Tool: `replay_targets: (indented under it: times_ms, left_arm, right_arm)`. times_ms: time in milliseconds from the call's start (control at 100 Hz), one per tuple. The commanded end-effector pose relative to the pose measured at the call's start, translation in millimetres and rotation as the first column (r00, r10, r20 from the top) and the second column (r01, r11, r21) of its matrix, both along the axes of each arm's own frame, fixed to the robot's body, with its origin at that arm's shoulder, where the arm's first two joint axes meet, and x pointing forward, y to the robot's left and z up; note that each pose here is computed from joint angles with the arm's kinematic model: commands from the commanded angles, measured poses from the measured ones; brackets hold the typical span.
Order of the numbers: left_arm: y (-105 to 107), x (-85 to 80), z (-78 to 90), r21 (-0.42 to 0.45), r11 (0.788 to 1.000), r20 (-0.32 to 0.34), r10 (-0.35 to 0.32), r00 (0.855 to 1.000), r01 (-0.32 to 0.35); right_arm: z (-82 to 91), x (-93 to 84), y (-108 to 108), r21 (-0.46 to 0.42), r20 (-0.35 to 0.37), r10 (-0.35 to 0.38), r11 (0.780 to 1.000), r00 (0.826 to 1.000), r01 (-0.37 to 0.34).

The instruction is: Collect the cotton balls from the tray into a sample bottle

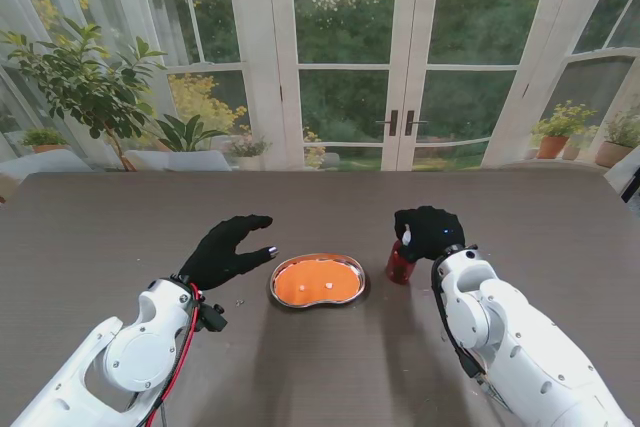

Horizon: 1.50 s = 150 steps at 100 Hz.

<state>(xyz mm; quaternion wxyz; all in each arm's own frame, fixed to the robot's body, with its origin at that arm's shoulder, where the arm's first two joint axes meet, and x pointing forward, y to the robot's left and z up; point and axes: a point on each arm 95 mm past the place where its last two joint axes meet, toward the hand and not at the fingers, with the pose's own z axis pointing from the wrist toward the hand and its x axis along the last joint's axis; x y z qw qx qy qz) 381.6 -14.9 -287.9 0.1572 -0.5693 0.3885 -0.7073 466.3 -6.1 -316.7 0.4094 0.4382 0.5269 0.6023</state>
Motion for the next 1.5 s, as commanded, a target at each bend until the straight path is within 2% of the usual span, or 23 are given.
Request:
replay_targets:
  times_ms: [0,180,410,820,1080,1490]
  left_arm:
    - [-2.4,-0.6,-1.1,0.000,1.000,-0.017,-0.013,1.000,0.013]
    - [-4.1,0.2,-2.4,-0.001,1.000,-0.021,-0.017,1.000,0.017]
    - [-7.5,2.0,-4.7,0.013,0.999,-0.010,-0.038,0.999,0.038]
    - [-24.3,10.4,-4.9,0.057,0.986,0.049,-0.158,0.986,0.155]
    - [-44.1,25.6,0.9,0.072,0.978,0.079,-0.203,0.976,0.198]
    - [-63.5,38.5,6.5,0.073,0.972,0.095,-0.230,0.969,0.223]
  right_arm:
    - [0.4,0.1,3.6,0.007,-0.017,0.010,1.000,1.000,-0.010]
    - [13.9,1.1,8.5,0.046,-0.006,0.016,0.999,1.000,-0.016]
    - [46.2,-2.7,23.2,0.154,0.024,0.016,0.988,1.000,-0.019]
    - [91.0,-3.7,55.4,0.279,0.068,0.071,0.956,0.995,-0.087]
    - [104.6,-7.7,76.0,0.337,0.076,0.122,0.931,0.990,-0.140]
    - [110.9,-19.2,99.1,0.420,0.062,0.193,0.885,0.979,-0.201]
